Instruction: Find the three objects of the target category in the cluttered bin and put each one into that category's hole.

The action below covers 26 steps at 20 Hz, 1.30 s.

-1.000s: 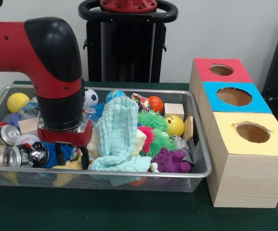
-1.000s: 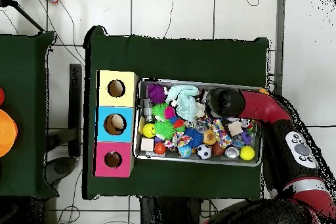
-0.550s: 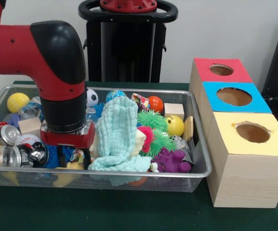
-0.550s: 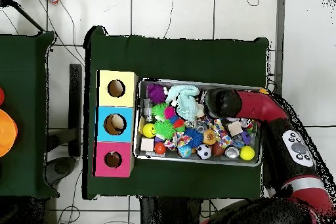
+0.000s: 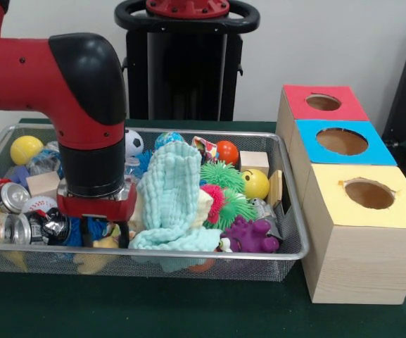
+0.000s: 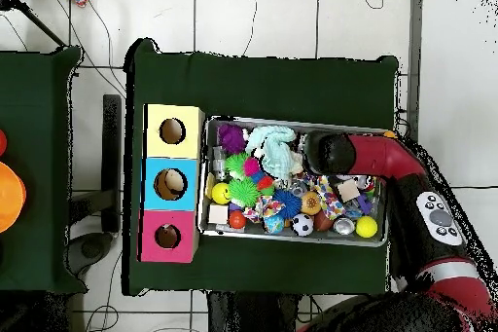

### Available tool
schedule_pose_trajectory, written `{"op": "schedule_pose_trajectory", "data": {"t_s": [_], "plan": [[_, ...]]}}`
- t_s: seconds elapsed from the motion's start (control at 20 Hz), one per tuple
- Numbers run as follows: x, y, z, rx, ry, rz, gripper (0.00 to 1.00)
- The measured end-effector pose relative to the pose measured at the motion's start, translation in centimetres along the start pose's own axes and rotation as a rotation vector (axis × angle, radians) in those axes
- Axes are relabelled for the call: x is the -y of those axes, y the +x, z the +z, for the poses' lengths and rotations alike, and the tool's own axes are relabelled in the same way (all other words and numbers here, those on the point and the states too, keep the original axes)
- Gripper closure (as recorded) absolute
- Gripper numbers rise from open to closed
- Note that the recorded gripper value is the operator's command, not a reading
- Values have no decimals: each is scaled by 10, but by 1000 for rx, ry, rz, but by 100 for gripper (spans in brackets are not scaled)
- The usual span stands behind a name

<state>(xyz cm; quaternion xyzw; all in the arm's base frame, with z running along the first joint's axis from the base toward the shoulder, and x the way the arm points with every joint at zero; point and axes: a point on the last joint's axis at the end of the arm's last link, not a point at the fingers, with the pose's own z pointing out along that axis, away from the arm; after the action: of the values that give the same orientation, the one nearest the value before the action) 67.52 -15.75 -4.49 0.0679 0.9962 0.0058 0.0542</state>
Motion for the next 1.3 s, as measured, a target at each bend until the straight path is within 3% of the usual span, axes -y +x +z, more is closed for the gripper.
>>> {"op": "schedule_pose_trajectory", "data": {"t_s": [0.3, 0.5, 0.55, 0.8, 1.3], "plan": [[-3, 1, 8, 21, 24, -36, 0], [-6, 3, 10, 29, 63, -84, 0], [-7, 5, 11, 33, 78, -103, 100], [-3, 5, 9, 37, 96, -116, 100], [-5, 5, 0, 38, 93, -113, 100]]}}
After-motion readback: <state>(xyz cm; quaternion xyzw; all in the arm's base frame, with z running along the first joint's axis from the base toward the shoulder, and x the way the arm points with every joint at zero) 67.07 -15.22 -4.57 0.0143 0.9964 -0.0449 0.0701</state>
